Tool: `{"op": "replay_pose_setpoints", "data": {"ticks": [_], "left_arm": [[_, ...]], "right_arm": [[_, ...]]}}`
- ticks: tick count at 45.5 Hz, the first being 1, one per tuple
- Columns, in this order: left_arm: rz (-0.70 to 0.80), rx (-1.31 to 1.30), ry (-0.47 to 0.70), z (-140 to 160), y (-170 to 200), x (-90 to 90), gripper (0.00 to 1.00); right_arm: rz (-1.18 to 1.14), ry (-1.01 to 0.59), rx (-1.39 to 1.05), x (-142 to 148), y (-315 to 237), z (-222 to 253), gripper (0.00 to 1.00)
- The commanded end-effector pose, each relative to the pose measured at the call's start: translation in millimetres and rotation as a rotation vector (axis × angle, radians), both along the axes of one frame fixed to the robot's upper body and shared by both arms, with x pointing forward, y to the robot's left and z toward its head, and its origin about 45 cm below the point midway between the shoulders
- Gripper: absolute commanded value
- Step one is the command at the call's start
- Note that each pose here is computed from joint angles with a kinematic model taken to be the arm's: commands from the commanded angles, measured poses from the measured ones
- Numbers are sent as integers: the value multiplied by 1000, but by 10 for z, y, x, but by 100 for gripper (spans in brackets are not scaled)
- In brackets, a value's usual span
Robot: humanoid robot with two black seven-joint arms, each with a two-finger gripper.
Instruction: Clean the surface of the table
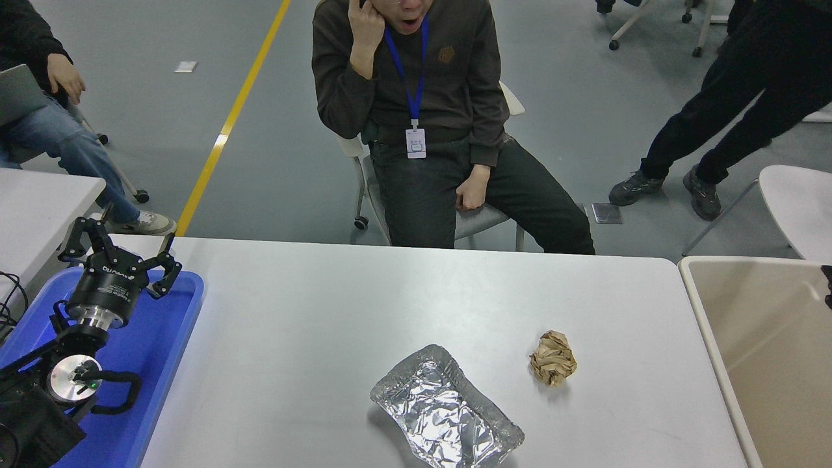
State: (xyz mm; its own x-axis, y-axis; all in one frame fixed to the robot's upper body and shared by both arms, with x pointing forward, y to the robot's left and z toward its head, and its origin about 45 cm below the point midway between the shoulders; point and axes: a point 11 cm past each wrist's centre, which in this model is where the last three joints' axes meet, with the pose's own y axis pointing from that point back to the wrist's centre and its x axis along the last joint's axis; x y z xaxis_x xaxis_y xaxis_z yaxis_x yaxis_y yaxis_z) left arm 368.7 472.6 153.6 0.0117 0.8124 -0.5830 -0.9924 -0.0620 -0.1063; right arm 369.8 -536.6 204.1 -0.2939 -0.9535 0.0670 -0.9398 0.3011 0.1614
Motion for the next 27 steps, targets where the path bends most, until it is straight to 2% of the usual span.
{"op": "replay_pose_setpoints", "data": {"ticks": [1,12,27], "left_arm": [[0,1,0,-1,0,-1,100],[-1,0,0,0,-4,1,100],[0,1,2,-7,1,-6,100]], "right_arm": [[84,-156,235,89,631,77,99],[159,-216,327,57,1110,-22,99],[206,-277,349,-15,1497,-198,99]]}}
